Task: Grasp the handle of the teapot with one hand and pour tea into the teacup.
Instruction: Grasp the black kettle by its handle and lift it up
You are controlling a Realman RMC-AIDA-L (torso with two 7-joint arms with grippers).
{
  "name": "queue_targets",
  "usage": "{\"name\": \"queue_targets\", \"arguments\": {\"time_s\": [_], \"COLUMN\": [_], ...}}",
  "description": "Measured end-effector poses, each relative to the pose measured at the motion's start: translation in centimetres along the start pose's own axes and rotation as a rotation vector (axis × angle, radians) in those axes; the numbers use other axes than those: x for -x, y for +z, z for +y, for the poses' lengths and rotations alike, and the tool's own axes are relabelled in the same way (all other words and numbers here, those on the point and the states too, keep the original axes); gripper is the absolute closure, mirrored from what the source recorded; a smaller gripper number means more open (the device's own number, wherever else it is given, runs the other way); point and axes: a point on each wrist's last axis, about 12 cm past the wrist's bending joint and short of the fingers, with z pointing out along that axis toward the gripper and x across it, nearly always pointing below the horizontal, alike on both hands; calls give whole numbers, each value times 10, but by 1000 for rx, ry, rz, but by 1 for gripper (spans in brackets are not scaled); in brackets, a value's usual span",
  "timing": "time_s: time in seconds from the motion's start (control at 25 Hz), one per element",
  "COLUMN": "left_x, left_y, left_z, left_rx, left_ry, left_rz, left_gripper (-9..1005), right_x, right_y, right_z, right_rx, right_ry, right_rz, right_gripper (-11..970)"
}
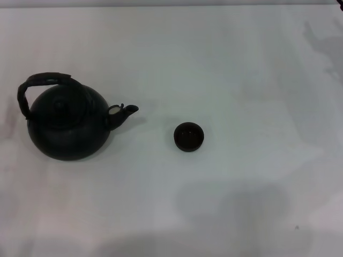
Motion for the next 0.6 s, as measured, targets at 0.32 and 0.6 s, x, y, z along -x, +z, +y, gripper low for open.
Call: {"name": "queue_targets", "arguments": {"time_s": [0.32, 0.6], "left_x": [-3, -12], "left_y": [-46, -60], "left_z": [-4, -16], "left_rx": [-47, -186], "left_ry": [1, 50], "left_rz": [36, 136], "left_gripper": [250, 250], "right_x": [9, 13], "right_y": [12, 17], "right_z": [-15, -21], "right_rx": [-105, -150], "right_ry": [32, 42], "right_rz": [10, 18], "right_gripper": [101, 101]}}
